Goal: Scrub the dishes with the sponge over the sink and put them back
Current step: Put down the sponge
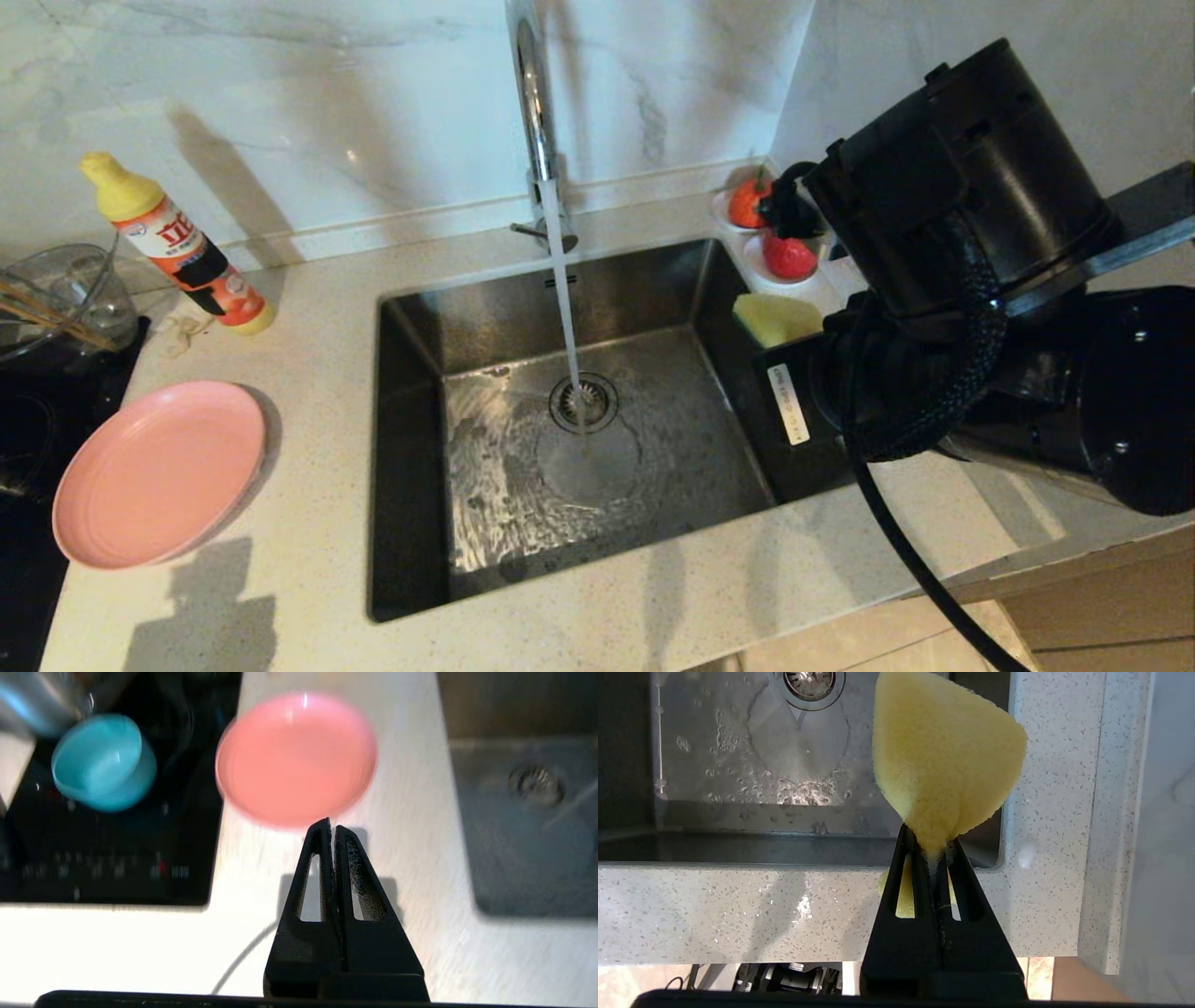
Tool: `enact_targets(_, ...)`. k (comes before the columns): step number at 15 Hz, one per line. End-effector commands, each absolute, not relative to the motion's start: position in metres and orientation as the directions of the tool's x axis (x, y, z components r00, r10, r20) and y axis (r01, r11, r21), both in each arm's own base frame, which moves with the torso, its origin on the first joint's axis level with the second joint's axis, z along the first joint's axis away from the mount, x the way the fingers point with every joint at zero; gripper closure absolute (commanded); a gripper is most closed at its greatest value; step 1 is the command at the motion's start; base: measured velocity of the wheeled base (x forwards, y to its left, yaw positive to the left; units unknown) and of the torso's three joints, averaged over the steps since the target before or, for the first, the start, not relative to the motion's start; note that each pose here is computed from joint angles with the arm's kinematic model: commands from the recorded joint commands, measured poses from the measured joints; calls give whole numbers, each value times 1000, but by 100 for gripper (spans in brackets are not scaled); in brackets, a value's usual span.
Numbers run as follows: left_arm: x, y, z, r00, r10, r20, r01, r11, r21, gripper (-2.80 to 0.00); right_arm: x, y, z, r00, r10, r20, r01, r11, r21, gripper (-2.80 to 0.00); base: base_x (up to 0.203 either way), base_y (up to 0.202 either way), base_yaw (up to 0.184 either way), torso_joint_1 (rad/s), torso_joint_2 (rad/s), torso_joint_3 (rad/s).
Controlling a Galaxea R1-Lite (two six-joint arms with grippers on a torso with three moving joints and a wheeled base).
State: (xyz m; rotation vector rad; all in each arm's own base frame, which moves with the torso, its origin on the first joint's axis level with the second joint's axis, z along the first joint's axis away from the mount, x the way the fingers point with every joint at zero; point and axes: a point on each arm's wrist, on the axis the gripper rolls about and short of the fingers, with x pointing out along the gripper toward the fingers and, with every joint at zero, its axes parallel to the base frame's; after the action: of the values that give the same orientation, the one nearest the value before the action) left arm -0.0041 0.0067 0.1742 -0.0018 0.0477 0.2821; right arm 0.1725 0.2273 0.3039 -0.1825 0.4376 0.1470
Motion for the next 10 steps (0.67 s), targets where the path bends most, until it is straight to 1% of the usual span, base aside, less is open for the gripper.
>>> enact_targets(1,-19,6,144,964,264,-14,-264,964,0,0,173,228,302,894,95,-437,-177,973,-150,0,0,0,0,0,0,0)
enact_targets(3,-24,5,112,982,186,-13,-186,982,5,0,173,227,301,894,89,-439,-173,973,-155,0,0,0,0,0,0,0)
enact_targets(5,-28,3,93,994,111,14,-111,994,0,0,172,225,299,892,85,-443,-175,971,-166,0,0,0,0,0,0,0)
enact_targets(6,-28,2,85,998,58,1,-58,998,1,0,173,227,298,891,82,-446,-176,969,-173,0,0,0,0,0,0,0)
enact_targets(7,-27,1,82,1000,16,-17,-16,1000,6,0,173,227,297,891,82,-447,-176,969,-173,0,0,0,0,0,0,0)
enact_targets(10,-27,0,76,997,-29,-65,33,998,54,0,172,226,296,889,79,-451,-177,968,-180,0,0,0,0,0,0,0)
